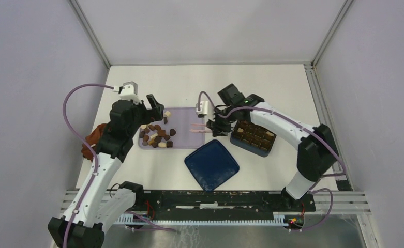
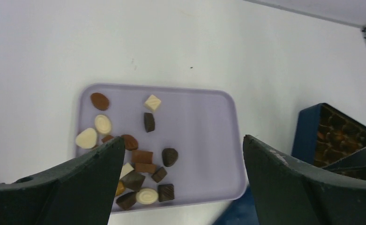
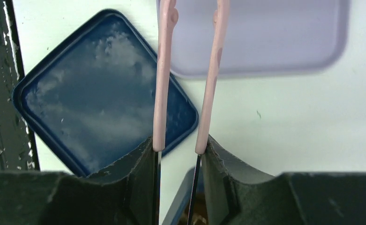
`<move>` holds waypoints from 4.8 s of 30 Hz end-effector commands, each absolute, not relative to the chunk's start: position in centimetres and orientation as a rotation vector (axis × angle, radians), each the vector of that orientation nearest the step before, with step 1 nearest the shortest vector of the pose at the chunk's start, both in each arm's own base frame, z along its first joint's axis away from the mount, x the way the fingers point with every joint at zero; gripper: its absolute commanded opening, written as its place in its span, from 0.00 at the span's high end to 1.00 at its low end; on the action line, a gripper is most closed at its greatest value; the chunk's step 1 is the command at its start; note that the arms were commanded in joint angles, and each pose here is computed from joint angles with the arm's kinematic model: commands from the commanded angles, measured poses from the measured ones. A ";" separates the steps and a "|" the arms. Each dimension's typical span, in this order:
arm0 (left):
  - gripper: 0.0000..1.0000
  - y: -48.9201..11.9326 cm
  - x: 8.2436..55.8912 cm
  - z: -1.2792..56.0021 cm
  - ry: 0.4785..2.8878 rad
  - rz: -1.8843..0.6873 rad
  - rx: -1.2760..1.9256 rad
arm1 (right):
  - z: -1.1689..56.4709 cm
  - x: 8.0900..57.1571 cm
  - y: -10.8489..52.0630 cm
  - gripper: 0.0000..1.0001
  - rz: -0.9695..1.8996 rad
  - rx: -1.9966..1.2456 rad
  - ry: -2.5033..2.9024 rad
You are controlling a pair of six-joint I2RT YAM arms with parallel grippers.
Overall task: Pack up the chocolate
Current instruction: Pick up the fake chocolate from the plate.
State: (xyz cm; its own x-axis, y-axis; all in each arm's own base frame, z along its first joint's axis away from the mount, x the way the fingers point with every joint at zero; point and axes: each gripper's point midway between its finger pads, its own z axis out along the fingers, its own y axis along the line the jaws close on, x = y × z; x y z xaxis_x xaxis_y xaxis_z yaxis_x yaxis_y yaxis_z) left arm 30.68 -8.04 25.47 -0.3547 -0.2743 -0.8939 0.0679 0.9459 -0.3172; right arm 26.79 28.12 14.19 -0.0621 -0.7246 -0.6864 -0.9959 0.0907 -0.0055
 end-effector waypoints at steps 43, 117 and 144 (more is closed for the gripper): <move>0.00 -2.5 28.8 24.9 1.882 -0.041 -0.168 | 5.1 32.1 40.9 0.54 0.482 -1.899 1.945; 0.00 -2.3 29.2 23.8 1.916 -0.026 -0.172 | 12.0 29.2 35.2 0.78 0.545 -1.800 1.851; 0.00 -2.0 29.4 23.2 1.940 -0.002 -0.179 | 17.5 29.7 21.6 0.78 0.523 -1.447 1.924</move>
State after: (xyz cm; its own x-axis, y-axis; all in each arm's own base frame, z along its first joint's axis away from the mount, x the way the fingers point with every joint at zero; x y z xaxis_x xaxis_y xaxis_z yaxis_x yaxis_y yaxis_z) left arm 29.07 -2.59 22.83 -0.3708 -0.1605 -0.9147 -0.1215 0.9849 -0.1236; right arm 29.67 23.44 15.33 -0.1876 -0.7302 -0.6569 -0.9603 0.2769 -0.0335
